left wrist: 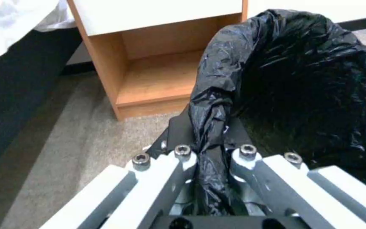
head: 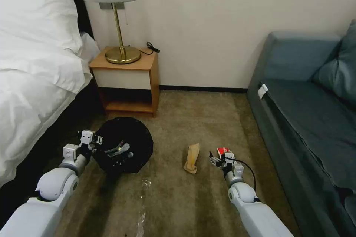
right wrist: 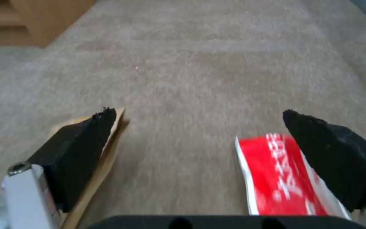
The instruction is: Pick up the trash bin, then pick up the garbage on the floor and place it into the trash bin.
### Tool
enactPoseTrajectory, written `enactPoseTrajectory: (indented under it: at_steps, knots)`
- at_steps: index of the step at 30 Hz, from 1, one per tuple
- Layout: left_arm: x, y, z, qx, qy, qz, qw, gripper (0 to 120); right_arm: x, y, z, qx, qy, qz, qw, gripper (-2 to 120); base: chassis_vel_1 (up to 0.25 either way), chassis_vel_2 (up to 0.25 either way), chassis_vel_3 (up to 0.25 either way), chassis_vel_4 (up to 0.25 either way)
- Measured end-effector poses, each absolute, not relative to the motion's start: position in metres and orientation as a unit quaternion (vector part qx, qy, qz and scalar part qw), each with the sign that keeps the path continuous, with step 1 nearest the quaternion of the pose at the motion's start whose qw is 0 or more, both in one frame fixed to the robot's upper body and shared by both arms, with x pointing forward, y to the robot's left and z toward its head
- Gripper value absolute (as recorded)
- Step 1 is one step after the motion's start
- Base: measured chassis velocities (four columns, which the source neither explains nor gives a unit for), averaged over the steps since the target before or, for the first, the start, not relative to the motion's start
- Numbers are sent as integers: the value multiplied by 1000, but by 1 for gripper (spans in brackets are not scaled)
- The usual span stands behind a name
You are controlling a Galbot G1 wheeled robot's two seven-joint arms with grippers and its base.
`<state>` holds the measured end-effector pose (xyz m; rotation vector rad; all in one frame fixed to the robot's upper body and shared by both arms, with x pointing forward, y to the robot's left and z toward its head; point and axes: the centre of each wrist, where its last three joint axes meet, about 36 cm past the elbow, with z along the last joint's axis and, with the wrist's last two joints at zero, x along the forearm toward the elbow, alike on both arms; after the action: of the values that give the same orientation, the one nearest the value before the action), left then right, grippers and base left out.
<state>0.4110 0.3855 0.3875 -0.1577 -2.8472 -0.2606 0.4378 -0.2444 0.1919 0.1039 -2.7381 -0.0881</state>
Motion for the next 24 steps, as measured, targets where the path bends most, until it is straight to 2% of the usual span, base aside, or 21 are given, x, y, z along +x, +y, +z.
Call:
enactPoseTrajectory:
  at_steps: [7, 24]
  knots:
    - [409, 386, 387, -53, -985, -89, 138, 4, 440, -241, 195, 34, -978, -13, 207, 100, -140, 143, 159, -144]
    - [406, 385, 377, -59, -984, -87, 146, 4, 449, -250, 193, 17, -969, 12, 244, 100, -15, 16, 10, -12]
